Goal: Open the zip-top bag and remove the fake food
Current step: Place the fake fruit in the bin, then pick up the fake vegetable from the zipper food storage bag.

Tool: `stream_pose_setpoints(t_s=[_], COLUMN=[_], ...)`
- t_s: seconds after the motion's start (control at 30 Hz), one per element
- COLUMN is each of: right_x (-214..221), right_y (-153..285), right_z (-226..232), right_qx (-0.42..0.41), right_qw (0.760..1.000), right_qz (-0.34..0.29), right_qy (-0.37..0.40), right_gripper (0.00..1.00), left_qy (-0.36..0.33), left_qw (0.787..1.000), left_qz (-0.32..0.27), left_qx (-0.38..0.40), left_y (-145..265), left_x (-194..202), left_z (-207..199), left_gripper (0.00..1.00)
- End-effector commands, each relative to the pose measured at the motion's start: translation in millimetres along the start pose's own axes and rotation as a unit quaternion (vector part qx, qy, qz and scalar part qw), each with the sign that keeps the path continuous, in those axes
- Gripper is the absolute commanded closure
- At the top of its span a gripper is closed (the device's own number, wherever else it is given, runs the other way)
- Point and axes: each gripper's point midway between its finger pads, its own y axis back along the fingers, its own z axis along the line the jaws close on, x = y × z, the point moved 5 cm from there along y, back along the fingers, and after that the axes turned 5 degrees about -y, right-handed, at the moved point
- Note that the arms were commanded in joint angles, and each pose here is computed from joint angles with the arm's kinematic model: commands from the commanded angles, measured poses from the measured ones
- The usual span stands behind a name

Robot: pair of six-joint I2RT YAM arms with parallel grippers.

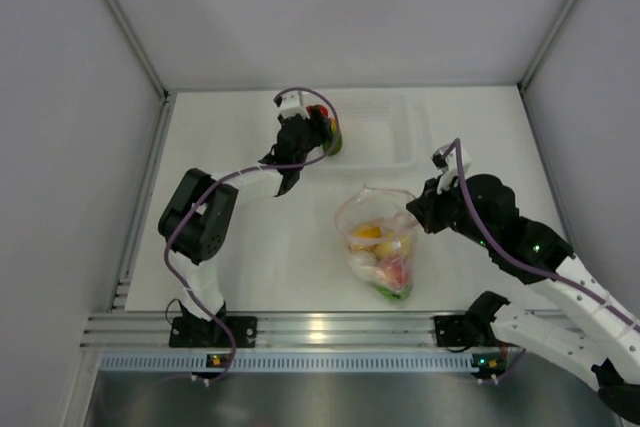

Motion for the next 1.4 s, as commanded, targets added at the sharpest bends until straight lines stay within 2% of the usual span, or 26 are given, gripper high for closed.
stream_pose_setpoints(t_s=[0.0, 0.03, 0.07, 0.13, 0.2, 0.23, 0.3, 0.4, 0.63, 0.67, 0.77, 0.9, 1.07, 1.13, 1.27, 1.3, 1.33, 1.37], right_x=[-8.4, -7.7, -6.9, -6.4, -5.0, -4.9, -3.7, -2.3, -6.1, -6.5, -10.3, -18.0, -28.5, -30.3, -41.1, -37.9, -38.6, -42.4], right_y=[6.8, 6.2, 6.4, 5.4, 3.2, 2.4, 0.4, -2.2, -3.8, -4.0, -2.7, -0.9, 3.1, 1.6, 1.7, -0.9, -0.8, 0.9], right_z=[-0.2, -0.2, -0.5, -1.0, -2.1, -2.0, -2.9, -3.4, -1.9, -0.8, -0.7, 0.6, 8.4, 10.6, 17.3, 16.3, 16.4, 17.1], right_qx=[0.005, 0.005, 0.005, 0.007, 0.010, 0.011, 0.014, 0.017, 0.016, 0.013, 0.016, 0.020, 0.004, 0.001, -0.004, 0.002, 0.004, 0.006], right_qw=[1.000, 1.000, 1.000, 1.000, 1.000, 1.000, 1.000, 1.000, 1.000, 1.000, 1.000, 1.000, 1.000, 1.000, 0.999, 0.999, 0.998, 0.998], right_qz=[-0.017, -0.016, -0.016, -0.015, -0.013, -0.013, -0.010, -0.007, -0.009, -0.008, -0.008, -0.007, -0.005, 0.004, 0.024, 0.043, 0.046, 0.045], right_qy=[0.001, 0.002, 0.002, 0.002, 0.004, 0.003, 0.003, 0.001, 0.000, 0.001, 0.007, 0.013, 0.013, 0.019, 0.027, 0.030, 0.032, 0.033], right_gripper=[1.00, 1.00, 1.00, 1.00, 1.00, 1.00, 1.00, 1.00, 1.00, 1.00, 1.00, 1.00, 1.00, 1.00, 1.00, 1.00, 1.00, 1.00], left_qy=[0.016, 0.016, 0.015, 0.018, 0.018, 0.017, 0.020, 0.021, 0.040, 0.046, 0.067, 0.090, 0.054, 0.041, -0.013, -0.044, -0.064, -0.081], left_qw=[0.999, 0.999, 1.000, 1.000, 0.999, 0.999, 0.999, 0.998, 0.994, 0.992, 0.990, 0.976, 0.950, 0.933, 0.922, 0.926, 0.924, 0.933], left_qz=[-0.015, -0.014, -0.011, -0.009, -0.007, -0.005, -0.008, -0.010, -0.049, -0.068, -0.077, -0.110, -0.081, -0.081, -0.071, -0.036, -0.045, -0.044], left_qx=[0.028, 0.025, 0.026, 0.024, 0.029, 0.035, 0.040, 0.052, 0.091, 0.100, 0.101, 0.163, 0.298, 0.349, 0.381, 0.374, 0.374, 0.347], left_y=[-8.7, -9.6, -9.3, -8.5, -5.9, -5.2, -2.1, 2.9, 34.1, 44.0, 63.0, 109.1, 156.2, 181.4, 207.7, 210.6, 217.8, 217.8], left_x=[-12.0, -10.2, -7.6, -6.3, -6.4, -5.9, -11.1, -17.2, -64.9, -83.0, -98.2, -140.3, -155.0, -164.8, -172.9, -157.9, -168.9, -168.6], left_z=[-10.3, -8.8, -8.0, -7.2, -7.9, -9.2, -11.0, -15.4, -31.5, -36.3, -36.5, -52.1, -82.0, -91.1, -101.5, -103.9, -111.4, -113.1], left_gripper=[0.61, 0.56, 0.44, 0.31, 0.27, 0.14, 0.02, 0.02, 0.02, 0.02, 0.02, 0.02, 0.02, 0.02, 0.02, 0.02, 0.02, 0.02])
